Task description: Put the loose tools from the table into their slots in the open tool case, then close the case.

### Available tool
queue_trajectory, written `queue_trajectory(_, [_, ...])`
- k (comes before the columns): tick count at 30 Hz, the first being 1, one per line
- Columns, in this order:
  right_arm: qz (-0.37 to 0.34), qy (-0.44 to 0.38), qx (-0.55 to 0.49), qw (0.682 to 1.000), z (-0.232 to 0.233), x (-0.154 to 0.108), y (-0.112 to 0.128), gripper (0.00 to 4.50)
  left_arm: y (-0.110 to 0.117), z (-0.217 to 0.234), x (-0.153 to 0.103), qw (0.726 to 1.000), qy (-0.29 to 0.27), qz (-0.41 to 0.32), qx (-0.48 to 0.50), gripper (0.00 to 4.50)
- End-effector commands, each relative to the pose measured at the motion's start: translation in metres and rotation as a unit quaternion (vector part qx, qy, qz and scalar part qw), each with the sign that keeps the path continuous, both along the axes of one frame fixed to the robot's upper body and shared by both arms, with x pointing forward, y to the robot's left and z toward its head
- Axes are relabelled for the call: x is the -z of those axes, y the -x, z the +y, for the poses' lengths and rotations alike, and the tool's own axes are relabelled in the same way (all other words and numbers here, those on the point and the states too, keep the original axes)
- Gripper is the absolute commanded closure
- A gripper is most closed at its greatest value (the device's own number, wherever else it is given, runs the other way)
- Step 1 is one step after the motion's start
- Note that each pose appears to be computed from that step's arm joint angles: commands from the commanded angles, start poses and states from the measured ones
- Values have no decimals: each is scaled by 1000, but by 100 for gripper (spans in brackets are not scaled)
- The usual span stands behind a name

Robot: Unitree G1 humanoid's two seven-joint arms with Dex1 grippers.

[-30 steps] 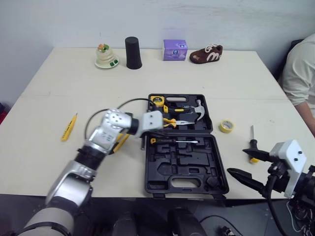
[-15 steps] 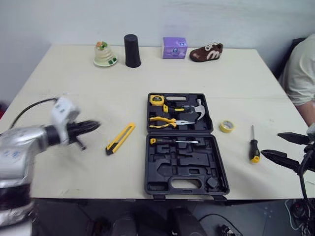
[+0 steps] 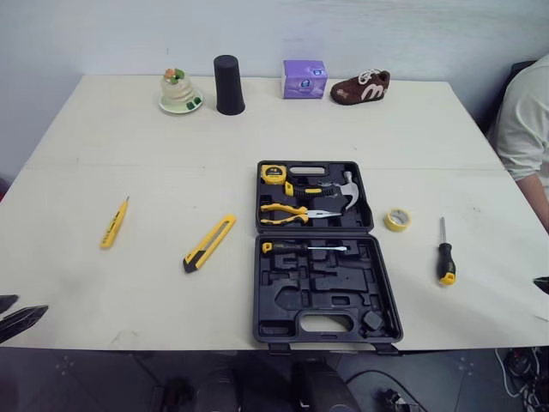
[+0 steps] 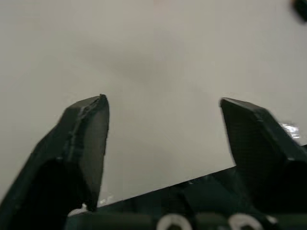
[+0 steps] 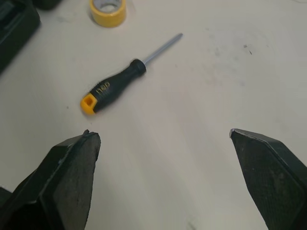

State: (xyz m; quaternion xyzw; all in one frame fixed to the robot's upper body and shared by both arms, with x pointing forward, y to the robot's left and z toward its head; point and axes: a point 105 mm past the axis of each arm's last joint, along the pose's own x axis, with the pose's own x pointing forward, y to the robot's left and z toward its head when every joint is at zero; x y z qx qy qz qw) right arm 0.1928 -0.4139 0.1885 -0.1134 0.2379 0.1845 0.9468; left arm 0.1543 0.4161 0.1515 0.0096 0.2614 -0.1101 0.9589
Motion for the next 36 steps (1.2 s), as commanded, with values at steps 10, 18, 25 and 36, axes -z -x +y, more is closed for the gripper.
queue_trajectory(10, [-44,-32,-15,998,6,-13,1,0,-58,-86,-29,975,22,-58,215,5])
queue_trajectory(18, [-33,-52,48,997,71,26,-21,0,-81,-214,-60,884,47,-119,450,5])
queue_trajectory(25, [-20,-56,137,989,121,50,-59,0,-83,-292,-78,791,51,-169,585,5])
queue_trajectory(36, [-10,-70,296,953,127,74,-102,0,-89,-337,-93,720,90,-207,656,5])
